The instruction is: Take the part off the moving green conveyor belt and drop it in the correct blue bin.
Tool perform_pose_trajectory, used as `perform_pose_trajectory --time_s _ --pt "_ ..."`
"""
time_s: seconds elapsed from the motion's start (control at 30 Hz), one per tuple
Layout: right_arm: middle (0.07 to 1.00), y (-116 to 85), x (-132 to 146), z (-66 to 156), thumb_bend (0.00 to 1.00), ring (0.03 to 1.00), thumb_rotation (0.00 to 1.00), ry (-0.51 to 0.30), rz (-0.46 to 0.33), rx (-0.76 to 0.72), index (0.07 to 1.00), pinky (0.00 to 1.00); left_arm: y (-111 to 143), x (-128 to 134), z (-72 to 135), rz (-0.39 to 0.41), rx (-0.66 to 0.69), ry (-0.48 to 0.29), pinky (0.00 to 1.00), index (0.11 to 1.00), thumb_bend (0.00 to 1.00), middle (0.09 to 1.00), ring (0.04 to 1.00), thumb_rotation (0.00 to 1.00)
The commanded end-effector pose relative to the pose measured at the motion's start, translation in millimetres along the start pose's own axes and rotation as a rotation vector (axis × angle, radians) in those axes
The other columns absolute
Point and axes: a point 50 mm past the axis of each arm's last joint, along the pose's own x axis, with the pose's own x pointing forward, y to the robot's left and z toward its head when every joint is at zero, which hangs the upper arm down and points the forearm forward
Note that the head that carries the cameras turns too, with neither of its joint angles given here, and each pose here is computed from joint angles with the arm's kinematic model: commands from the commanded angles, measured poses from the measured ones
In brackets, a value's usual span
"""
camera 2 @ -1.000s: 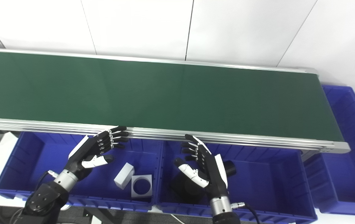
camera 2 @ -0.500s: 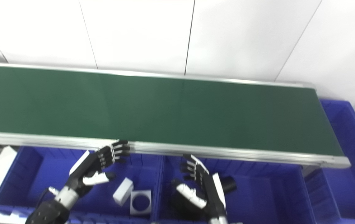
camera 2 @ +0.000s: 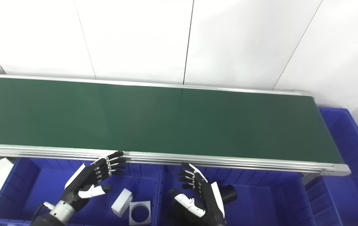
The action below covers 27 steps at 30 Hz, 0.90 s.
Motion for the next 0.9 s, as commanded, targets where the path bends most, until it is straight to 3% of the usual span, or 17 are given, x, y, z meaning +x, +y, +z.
perform_pose_trajectory --time_s 0.0,0.2,0.5,0.87 --pt "0.767 -1.2 4.9 16.2 0.75 0.735 0.56 -0.091 -0.004 0.011 0.844 0.67 5.1 6.8 14.9 -0.016 0.033 -0.073 0.74 0.849 0.92 0.822 0.79 0.44" --pt "0.767 -2.4 7.1 23.9 0.71 0.732 0.52 -0.089 -0.003 0.006 0.847 0.65 4.1 8.4 25.2 -0.053 0.045 -0.065 0.77 0.855 0.92 0.832 0.804 0.43" --pt "0.749 3.2 16.9 26.0 0.74 0.712 0.54 -0.092 -0.002 -0.016 0.833 0.63 2.5 11.6 32.5 -0.103 0.062 -0.071 0.76 0.885 0.92 0.843 0.807 0.42" --pt "0.754 1.0 15.9 27.0 0.73 0.72 0.55 -0.093 -0.001 -0.012 0.837 0.64 -0.9 15.1 31.6 -0.104 0.046 -0.067 0.76 0.899 0.95 0.841 0.802 0.4"
